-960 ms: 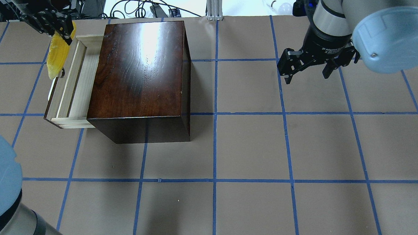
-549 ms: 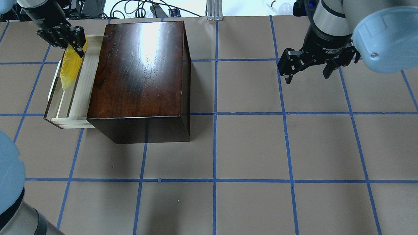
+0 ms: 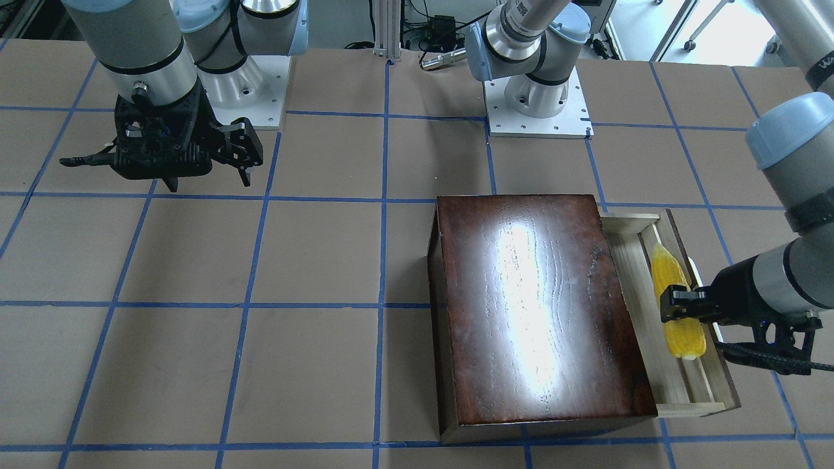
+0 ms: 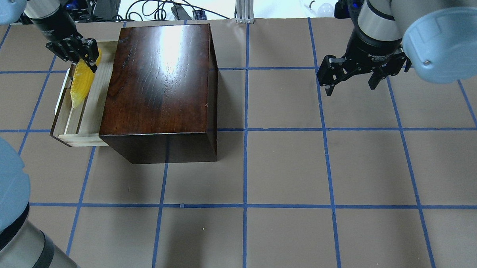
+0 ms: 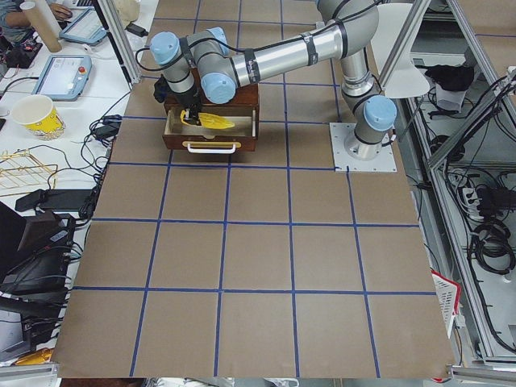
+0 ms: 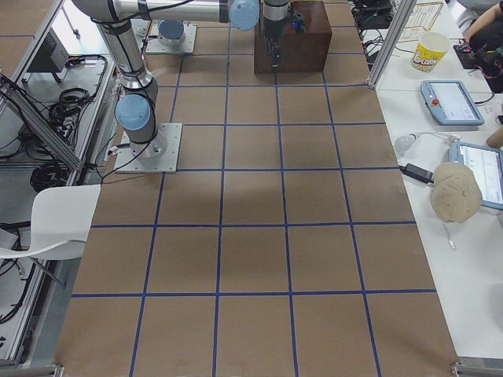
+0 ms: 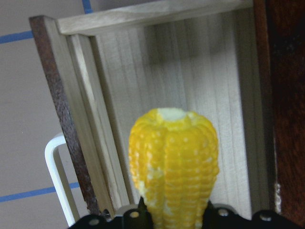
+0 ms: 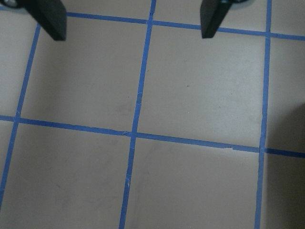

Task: Open drawer and put corn inside
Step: 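Lower the corn into the open drawer and open the left gripper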

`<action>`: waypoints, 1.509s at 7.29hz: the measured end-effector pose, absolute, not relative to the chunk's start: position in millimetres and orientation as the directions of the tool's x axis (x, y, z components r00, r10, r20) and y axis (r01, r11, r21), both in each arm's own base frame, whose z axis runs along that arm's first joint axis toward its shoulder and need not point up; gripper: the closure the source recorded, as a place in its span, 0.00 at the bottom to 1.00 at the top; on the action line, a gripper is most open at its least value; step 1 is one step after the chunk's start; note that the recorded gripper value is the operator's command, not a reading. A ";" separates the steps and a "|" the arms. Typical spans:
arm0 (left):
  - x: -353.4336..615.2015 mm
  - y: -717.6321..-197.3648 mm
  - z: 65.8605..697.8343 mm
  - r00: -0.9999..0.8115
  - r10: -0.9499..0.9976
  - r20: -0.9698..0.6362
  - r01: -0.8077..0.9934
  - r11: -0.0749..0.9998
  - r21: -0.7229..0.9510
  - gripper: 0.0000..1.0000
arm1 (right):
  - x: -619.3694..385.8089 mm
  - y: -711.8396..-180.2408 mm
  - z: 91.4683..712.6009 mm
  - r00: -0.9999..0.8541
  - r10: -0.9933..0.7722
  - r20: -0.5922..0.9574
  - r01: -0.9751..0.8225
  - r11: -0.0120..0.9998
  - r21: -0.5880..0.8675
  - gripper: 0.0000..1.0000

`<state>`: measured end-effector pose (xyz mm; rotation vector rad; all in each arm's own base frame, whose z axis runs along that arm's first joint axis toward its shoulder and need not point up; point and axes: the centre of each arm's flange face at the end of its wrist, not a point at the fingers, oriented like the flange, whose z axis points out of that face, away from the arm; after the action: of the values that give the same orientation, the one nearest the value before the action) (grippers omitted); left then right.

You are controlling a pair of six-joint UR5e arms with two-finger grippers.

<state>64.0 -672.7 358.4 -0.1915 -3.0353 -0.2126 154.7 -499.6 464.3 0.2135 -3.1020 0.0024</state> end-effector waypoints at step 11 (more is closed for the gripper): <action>62.6 -670.1 374.2 -0.994 0.069 0.082 0.078 0.989 0.125 0.00 | 154.9 -499.6 464.3 -0.990 -0.137 0.032 -0.137 0.991 0.001 0.00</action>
<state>62.6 -670.1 374.2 -0.1130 -3.0559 -0.1960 154.9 -499.6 464.3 0.2142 -3.1019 0.0024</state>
